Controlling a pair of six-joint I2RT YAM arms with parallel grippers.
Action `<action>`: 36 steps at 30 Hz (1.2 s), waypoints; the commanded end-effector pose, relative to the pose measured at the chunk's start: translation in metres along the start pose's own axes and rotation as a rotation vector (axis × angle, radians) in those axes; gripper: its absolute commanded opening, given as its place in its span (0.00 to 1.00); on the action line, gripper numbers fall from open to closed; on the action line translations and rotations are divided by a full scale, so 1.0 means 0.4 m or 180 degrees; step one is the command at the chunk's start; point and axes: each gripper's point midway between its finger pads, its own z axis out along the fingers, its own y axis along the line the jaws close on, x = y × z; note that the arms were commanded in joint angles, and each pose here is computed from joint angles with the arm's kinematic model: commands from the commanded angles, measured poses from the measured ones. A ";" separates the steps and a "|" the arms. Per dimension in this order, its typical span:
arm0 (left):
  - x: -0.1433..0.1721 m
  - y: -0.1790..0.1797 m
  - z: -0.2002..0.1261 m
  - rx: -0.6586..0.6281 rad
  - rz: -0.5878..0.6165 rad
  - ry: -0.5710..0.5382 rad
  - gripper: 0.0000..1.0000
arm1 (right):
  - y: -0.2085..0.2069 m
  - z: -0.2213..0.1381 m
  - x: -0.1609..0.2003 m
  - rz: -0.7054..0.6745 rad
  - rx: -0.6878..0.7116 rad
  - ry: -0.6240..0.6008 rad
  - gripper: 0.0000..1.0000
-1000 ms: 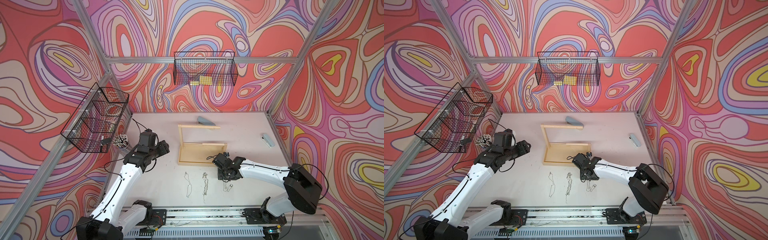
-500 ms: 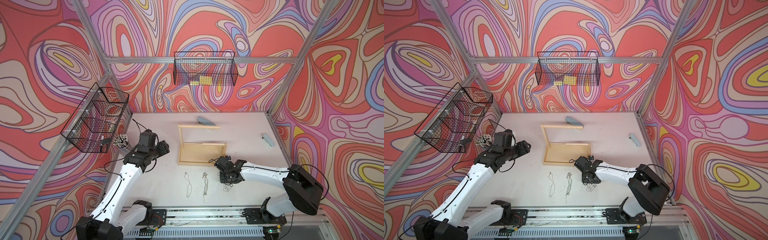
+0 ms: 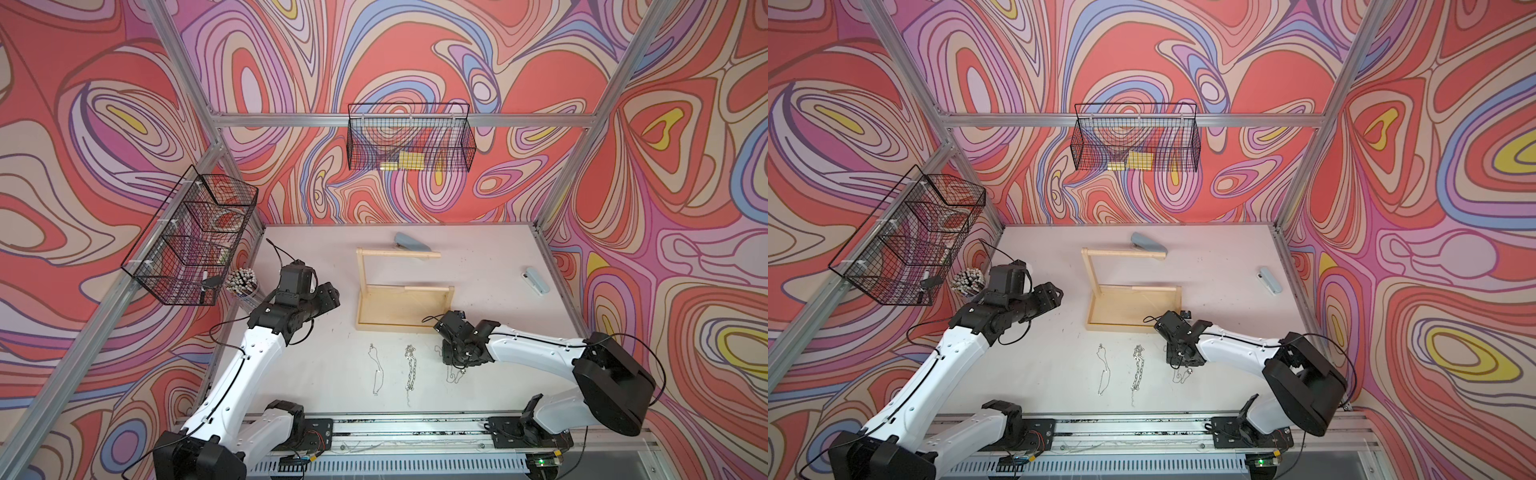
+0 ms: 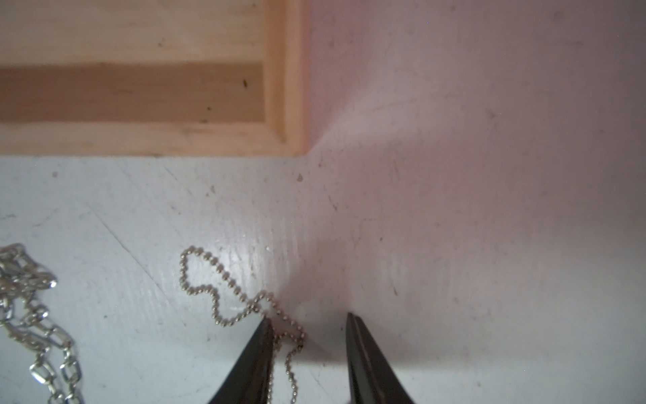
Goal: Hang the necklace on the jewelry display stand
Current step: Pick up the necklace from the center of the board.
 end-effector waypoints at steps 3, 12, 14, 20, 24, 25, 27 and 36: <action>0.011 0.002 0.014 0.0002 -0.0021 0.0060 0.68 | -0.020 0.045 0.055 -0.0037 0.0075 0.0297 0.35; 0.010 0.003 0.026 -0.0022 -0.0039 0.0079 0.68 | -0.023 0.067 0.096 0.0013 0.0058 0.0492 0.26; 0.008 0.004 0.026 -0.0032 -0.0038 0.0072 0.68 | -0.023 0.069 0.101 0.0019 0.0052 0.0515 0.25; 0.003 0.006 0.029 -0.0062 -0.0031 0.0065 0.68 | -0.006 0.061 0.102 -0.0052 0.0022 0.0519 0.21; 0.000 0.004 0.030 -0.0064 -0.0042 0.0062 0.68 | 0.008 0.054 0.096 -0.0107 0.0009 0.0528 0.10; -0.001 0.003 0.028 -0.0059 -0.0041 0.0056 0.68 | 0.011 0.052 0.096 -0.0123 0.0014 0.0539 0.07; 0.000 0.005 0.027 -0.0073 -0.0036 0.0060 0.68 | 0.014 0.051 0.096 -0.0137 0.0023 0.0550 0.00; 0.005 0.013 0.027 -0.0092 -0.0035 0.0045 0.68 | 0.057 0.000 0.041 -0.0292 0.0018 0.0373 0.00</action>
